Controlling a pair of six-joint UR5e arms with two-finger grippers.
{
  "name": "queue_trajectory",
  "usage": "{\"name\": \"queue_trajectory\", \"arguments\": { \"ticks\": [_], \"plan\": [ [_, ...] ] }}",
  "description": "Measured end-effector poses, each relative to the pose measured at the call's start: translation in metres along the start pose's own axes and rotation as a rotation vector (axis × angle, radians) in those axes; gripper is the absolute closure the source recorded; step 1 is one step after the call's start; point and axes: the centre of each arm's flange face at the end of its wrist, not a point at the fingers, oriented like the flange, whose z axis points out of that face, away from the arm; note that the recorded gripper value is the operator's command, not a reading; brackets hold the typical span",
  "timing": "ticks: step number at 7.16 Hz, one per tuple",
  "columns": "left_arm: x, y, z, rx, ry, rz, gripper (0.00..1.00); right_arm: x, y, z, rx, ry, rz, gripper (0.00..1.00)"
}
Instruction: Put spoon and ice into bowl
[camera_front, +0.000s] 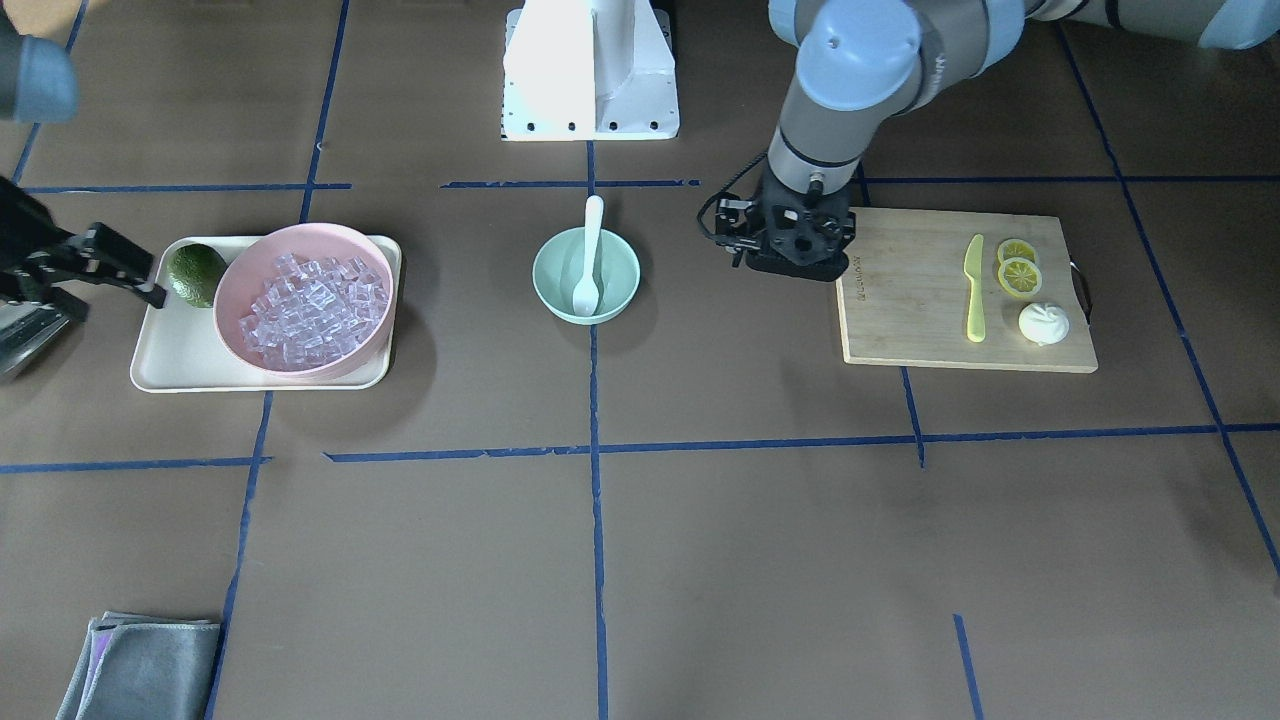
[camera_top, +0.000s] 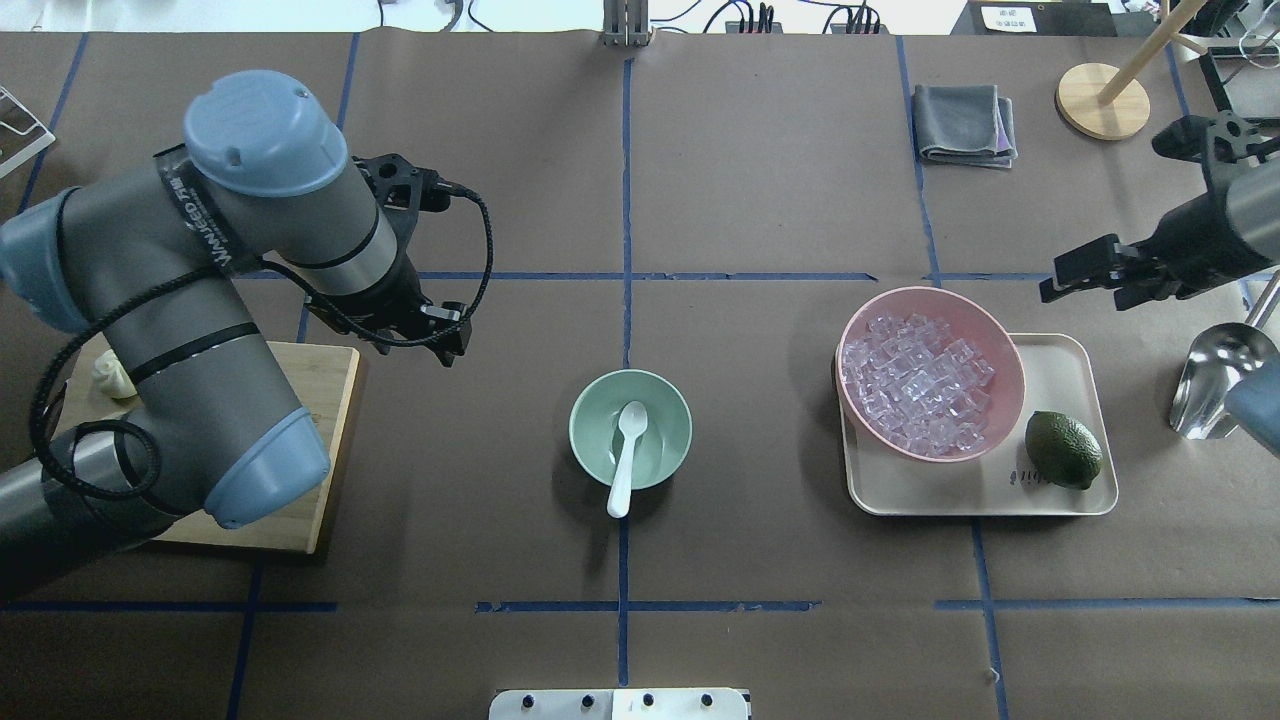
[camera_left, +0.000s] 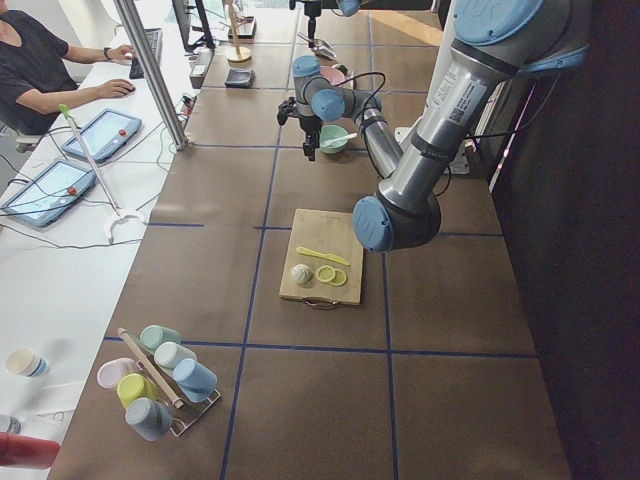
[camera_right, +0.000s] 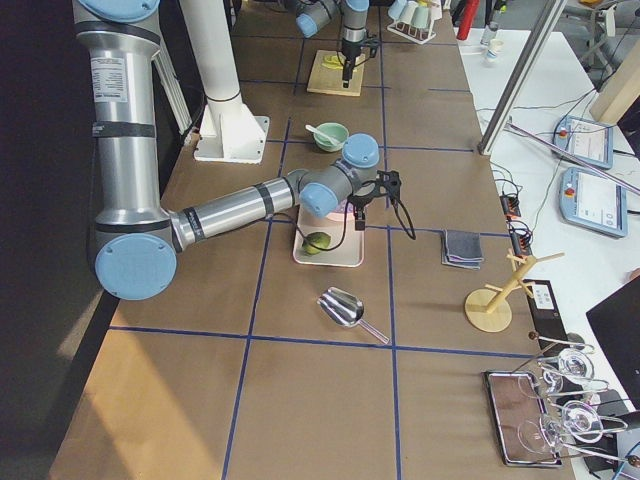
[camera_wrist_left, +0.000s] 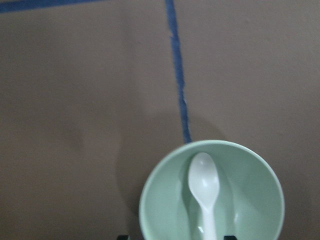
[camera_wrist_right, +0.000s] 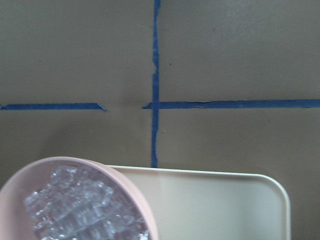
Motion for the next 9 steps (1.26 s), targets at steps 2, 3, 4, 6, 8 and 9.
{"name": "queue_trajectory", "arguments": {
  "ticks": [2, 3, 4, 6, 8, 9],
  "plan": [
    [-0.028, 0.007, 0.004, -0.020, -0.006, -0.009, 0.22, -0.065, 0.026, 0.035, -0.017, 0.016, 0.178, 0.04],
    [-0.031, 0.008, 0.005, -0.025, -0.007, -0.012, 0.20, -0.082, 0.043, 0.050, -0.016, 0.061, 0.250, 0.06],
    [-0.032, 0.009, 0.006, -0.027, -0.007, -0.014, 0.19, -0.091, 0.054, 0.061, -0.011, 0.099, 0.309, 0.08],
    [-0.033, 0.009, 0.006, -0.028, -0.007, -0.015, 0.19, -0.111, 0.073, 0.082, -0.010, 0.130, 0.408, 0.11],
    [-0.032, 0.010, 0.008, -0.031, -0.007, -0.014, 0.19, -0.118, 0.079, 0.095, 0.002, 0.147, 0.435, 0.17],
    [-0.032, 0.011, 0.008, -0.031, -0.008, -0.014, 0.19, -0.117, 0.077, 0.098, 0.018, 0.156, 0.438, 0.23]
  ]
}}
